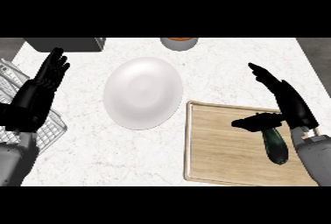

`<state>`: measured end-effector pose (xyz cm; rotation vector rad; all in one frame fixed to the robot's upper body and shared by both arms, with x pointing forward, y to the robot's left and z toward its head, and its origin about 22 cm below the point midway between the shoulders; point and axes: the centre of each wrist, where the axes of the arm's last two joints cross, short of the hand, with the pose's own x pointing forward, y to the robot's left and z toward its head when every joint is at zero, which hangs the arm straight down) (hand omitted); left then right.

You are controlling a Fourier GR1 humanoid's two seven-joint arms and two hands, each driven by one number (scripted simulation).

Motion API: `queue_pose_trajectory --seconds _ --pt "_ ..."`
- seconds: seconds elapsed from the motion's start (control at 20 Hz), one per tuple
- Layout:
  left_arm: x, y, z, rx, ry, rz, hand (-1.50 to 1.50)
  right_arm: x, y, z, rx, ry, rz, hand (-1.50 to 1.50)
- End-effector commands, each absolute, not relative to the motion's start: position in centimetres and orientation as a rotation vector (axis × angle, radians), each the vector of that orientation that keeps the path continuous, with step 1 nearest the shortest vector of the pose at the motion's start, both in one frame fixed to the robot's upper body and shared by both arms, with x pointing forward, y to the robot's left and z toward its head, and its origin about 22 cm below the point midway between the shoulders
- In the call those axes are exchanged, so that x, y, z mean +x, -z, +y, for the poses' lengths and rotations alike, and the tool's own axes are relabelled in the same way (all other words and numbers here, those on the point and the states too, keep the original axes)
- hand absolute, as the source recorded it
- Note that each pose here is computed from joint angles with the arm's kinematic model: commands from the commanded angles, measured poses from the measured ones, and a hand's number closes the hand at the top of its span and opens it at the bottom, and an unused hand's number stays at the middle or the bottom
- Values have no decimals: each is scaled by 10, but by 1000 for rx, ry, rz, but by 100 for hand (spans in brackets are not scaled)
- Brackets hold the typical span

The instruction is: Pick the eggplant from the tray and place it in the plate

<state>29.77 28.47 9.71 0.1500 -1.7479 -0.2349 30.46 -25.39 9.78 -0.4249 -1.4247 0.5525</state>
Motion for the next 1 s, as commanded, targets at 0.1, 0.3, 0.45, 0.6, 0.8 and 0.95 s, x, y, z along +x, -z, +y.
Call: queue_pose_trajectory --seconds 0.1,0.3,0.45,0.6,0.8,0.95 --pt "306 -110 282 141 242 -1751 0 321 -141 -289 -624 -865 -1017 -150" --pt "306 -98 289 135 236 -1744 0 318 -157 -257 -560 -1027 -831 -150" --pt "308 -97 276 112 232 -1744 0 329 -162 -273 -484 -1086 -679 -150" --pt "297 -111 278 151 231 -1760 0 339 -160 -256 -475 -1099 -605 -150" --pt "302 -103 285 130 228 -1749 0 323 -129 -260 -493 -1113 -580 -150" --pt "294 -98 287 136 240 -1743 0 333 -134 -259 -537 -1109 -554 -150"
